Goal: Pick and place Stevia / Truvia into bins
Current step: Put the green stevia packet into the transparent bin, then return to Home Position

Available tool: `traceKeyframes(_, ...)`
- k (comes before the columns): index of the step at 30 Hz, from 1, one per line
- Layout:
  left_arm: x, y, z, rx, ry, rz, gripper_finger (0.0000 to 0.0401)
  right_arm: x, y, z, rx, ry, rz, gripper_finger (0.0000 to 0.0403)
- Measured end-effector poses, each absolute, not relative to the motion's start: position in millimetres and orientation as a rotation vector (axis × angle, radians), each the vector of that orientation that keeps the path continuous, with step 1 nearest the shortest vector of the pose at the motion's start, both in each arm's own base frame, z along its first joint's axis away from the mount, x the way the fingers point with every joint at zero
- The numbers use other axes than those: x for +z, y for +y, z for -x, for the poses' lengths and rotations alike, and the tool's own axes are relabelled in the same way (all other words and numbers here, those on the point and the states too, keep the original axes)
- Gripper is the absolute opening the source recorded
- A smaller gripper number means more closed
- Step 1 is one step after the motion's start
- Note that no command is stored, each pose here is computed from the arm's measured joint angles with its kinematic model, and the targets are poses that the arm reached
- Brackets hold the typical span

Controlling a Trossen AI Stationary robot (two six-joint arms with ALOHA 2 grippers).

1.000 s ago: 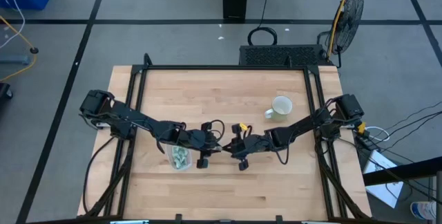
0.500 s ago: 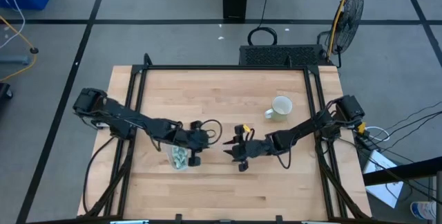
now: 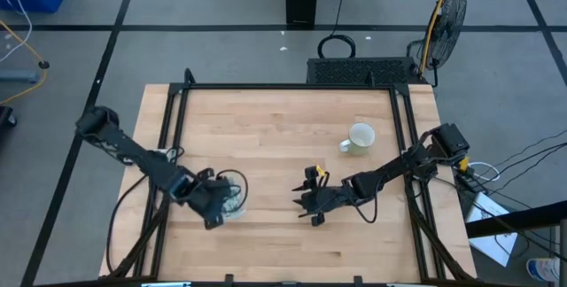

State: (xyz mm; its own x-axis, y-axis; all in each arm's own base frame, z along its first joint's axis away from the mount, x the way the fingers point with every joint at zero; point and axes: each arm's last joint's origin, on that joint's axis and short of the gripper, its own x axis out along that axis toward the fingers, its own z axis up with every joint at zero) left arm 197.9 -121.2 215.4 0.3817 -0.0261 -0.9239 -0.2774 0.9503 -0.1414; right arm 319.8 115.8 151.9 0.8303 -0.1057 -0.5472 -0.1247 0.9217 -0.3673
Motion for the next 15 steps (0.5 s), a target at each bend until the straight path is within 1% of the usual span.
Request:
traceKeyframes(4, 212.1, -129.4, -198.3, 0.181, 1.124, 0.245, 0.0016, 152.5, 115.8, -320.2, 0.01, 0.588, 0.402, 0.0153)
traceKeyframes(7, 208.1, -129.9, -202.4, 0.188, 1.114, 0.206, 0.0029, 152.5, 115.7, -320.3, 0.01, 0.586, 0.401, 0.0153)
traceKeyframes(12, 199.5, -126.1, -209.4, 0.209, 1.15, 0.191, 0.0085, 152.8, 115.9, -320.5, 0.01, 0.583, 0.398, 0.0153)
traceKeyframes(15, 199.1, -128.6, -215.6, 0.143, 1.119, 0.159, 0.0121, 152.8, 116.0, -320.5, 0.004, 0.582, 0.379, 0.0153)
